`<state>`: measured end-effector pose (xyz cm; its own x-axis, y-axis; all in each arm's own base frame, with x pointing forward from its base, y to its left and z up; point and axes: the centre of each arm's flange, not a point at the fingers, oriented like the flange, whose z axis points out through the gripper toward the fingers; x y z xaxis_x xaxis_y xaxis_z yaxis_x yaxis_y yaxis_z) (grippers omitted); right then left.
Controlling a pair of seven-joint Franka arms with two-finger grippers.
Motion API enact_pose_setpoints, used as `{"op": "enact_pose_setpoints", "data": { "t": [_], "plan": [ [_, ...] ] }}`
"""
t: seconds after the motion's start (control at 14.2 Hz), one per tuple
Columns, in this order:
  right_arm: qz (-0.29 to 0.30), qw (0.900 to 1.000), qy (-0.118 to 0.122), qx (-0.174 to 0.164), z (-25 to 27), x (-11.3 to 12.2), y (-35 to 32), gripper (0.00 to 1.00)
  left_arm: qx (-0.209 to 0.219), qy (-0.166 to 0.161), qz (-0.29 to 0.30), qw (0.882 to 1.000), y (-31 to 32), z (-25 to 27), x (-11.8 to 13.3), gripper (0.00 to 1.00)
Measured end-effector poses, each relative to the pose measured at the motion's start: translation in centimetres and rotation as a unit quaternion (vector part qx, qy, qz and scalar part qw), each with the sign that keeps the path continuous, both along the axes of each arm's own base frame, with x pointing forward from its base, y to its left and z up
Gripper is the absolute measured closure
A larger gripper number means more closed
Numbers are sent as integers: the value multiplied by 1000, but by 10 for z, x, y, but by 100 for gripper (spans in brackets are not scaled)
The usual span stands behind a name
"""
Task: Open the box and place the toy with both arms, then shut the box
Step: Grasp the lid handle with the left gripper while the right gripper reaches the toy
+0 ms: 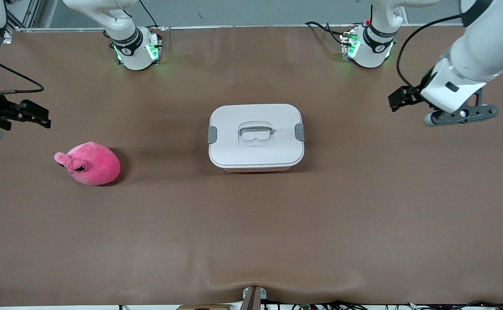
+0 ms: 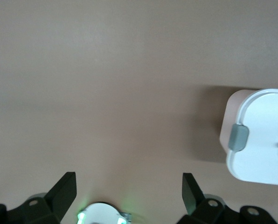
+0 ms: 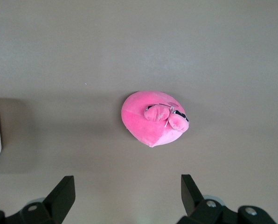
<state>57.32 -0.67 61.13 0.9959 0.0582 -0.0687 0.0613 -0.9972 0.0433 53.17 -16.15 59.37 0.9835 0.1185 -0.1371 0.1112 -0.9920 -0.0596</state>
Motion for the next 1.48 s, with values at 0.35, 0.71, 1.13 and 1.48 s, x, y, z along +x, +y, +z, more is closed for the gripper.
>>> {"op": "enact_pose_setpoints", "data": {
  "t": [0.35, 0.71, 1.13, 1.48],
  "plan": [
    [-12, 1000, 3, 11, -1, -1, -10, 0, 8, 0, 72, 997, -73, -31, -3, 0],
    [-14, 1000, 3, 12, -1, -1, -14, 0, 4, -9, 147, 989, -120, -52, -5, 0],
    [0, 1000, -13, 13, -28, 9, -3, 0, 3, -17, 289, 957, -213, -92, -29, 0],
    [23, 1000, -7, 14, -125, 14, 19, 0, -18, -23, 396, 918, -267, -118, -40, 0]
  ]
}}
